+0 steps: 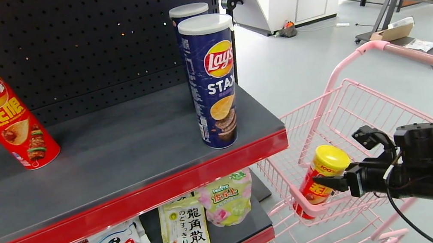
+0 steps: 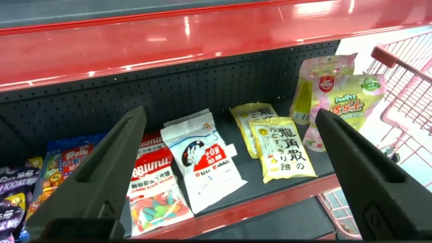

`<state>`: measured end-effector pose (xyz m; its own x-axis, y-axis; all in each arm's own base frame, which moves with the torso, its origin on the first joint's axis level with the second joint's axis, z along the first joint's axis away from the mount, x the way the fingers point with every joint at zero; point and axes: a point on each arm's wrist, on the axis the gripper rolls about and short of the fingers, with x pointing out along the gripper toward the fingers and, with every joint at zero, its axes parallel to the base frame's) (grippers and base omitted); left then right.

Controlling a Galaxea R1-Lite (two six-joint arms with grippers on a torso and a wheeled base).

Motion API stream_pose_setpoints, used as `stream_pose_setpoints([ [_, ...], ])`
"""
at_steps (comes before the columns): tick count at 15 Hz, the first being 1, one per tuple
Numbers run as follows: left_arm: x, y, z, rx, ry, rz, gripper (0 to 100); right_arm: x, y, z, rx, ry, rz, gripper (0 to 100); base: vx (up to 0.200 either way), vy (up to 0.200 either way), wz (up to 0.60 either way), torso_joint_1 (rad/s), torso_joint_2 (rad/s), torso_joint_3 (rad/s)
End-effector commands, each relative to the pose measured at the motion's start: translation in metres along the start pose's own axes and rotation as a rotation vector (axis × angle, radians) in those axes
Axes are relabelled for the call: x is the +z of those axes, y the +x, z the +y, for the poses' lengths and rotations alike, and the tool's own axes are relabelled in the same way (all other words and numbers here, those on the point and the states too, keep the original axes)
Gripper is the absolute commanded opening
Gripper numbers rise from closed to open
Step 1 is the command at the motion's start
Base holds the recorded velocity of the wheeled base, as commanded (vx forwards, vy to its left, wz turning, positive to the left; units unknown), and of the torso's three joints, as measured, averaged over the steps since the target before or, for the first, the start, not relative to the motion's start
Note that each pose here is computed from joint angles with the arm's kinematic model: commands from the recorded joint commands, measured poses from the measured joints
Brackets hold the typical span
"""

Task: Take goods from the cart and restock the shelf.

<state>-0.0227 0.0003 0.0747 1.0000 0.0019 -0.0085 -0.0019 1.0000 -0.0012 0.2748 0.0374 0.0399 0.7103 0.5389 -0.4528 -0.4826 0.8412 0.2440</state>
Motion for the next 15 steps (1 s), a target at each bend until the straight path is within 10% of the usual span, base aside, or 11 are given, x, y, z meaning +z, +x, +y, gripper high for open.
stream_pose_setpoints([
  [1,0.0,0.0,0.0,0.001,0.0,0.001,100,0.001,0.008,-0.004,-0.004,0.0,-0.001,100,0.0,0.0,0.0,0.0,0.0,0.0],
  [8,0.0,0.0,0.0,0.001,0.0,0.001,100,0.002,0.022,-0.006,0.006,-0.002,0.002,100,0.0,0.0,0.0,0.0,0.0,0.0],
  [9,0.0,0.0,0.0,0.001,0.0,0.001,100,0.001,0.023,-0.006,0.004,-0.004,0.002,0,0.0,0.0,0.0,0.0,0.0,0.0],
  [15,0.0,0.0,0.0,0.001,0.0,0.001,100,-0.001,0.027,0.004,-0.01,-0.039,-0.021,0,0.0,0.0,0.0,0.0,0.0,0.0],
])
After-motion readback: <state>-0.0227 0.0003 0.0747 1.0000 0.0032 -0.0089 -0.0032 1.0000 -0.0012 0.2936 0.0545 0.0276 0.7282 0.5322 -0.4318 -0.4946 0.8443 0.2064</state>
